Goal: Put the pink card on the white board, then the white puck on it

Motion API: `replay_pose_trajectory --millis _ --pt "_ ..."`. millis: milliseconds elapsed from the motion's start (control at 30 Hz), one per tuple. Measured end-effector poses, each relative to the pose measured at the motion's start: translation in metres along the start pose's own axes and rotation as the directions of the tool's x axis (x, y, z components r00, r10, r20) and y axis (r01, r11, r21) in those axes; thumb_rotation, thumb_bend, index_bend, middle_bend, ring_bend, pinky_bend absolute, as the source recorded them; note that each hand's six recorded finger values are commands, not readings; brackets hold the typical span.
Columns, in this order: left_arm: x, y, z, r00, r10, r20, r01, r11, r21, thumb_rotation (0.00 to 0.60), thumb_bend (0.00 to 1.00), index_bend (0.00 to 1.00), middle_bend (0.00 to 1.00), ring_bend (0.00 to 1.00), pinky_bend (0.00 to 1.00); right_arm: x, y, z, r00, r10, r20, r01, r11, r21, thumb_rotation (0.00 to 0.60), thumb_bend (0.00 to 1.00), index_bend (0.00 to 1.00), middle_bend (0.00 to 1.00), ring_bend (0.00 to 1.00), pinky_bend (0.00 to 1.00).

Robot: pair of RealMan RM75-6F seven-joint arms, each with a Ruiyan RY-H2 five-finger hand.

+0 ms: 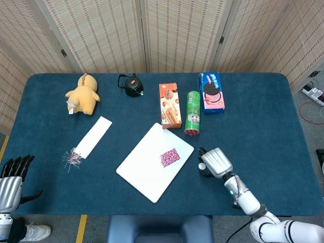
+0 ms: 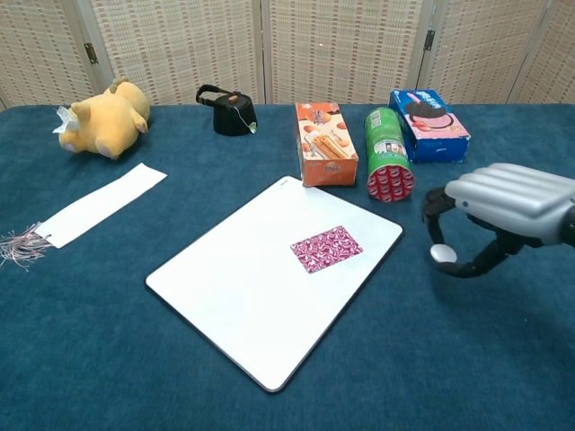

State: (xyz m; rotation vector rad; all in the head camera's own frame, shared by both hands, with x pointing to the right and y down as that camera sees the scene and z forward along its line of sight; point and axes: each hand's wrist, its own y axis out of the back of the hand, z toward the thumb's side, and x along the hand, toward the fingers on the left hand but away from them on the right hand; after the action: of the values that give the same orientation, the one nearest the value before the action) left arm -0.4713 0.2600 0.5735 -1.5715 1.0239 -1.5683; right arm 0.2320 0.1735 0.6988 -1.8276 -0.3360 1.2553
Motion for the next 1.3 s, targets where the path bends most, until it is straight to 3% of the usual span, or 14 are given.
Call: replay_pose_trajectory --millis 233,533,900,1100,1167,1300 --pt "-0.002 0.002 0.000 1.000 0.005 -0.001 -0.005 1.000 -0.001 0.600 0.17 0.11 0.11 0.09 0.04 -0.033 0.018 0.040 0.997 -0.010 -0.083 0.012 1.000 0.014 0.456 0.37 0.53 0.35 0.90 0.82" --pt "-0.005 0.000 -0.005 1.000 0.002 -0.018 -0.002 1.000 -0.005 0.600 0.17 0.11 0.12 0.09 0.04 -0.072 0.021 0.074 0.995 0.002 -0.104 0.001 1.000 0.028 0.457 0.37 0.53 0.35 0.90 0.82" --pt "-0.006 -0.001 -0.008 1.000 -0.001 -0.023 0.001 1.000 -0.004 0.600 0.17 0.11 0.12 0.09 0.04 -0.091 0.019 0.079 0.997 0.022 -0.073 -0.017 0.997 0.069 0.459 0.37 0.51 0.32 0.90 0.82" --pt "-0.006 -0.002 -0.007 1.000 -0.003 -0.020 0.003 1.000 -0.005 0.600 0.17 0.11 0.11 0.09 0.04 -0.095 0.021 0.076 0.998 0.025 -0.060 -0.020 0.997 0.069 0.457 0.37 0.42 0.28 0.89 0.82" --pt "-0.006 -0.002 -0.007 1.000 -0.002 -0.020 0.002 1.000 -0.005 0.600 0.17 0.11 0.11 0.09 0.04 -0.096 0.020 0.075 0.998 0.030 -0.059 -0.026 0.997 0.072 0.455 0.37 0.35 0.26 0.89 0.82" --pt "-0.006 -0.003 -0.007 1.000 -0.005 -0.022 0.005 1.000 -0.006 0.600 0.16 0.11 0.11 0.09 0.04 -0.096 0.018 0.075 0.997 0.045 -0.061 -0.040 0.996 0.074 0.454 0.37 0.13 0.21 0.88 0.82"
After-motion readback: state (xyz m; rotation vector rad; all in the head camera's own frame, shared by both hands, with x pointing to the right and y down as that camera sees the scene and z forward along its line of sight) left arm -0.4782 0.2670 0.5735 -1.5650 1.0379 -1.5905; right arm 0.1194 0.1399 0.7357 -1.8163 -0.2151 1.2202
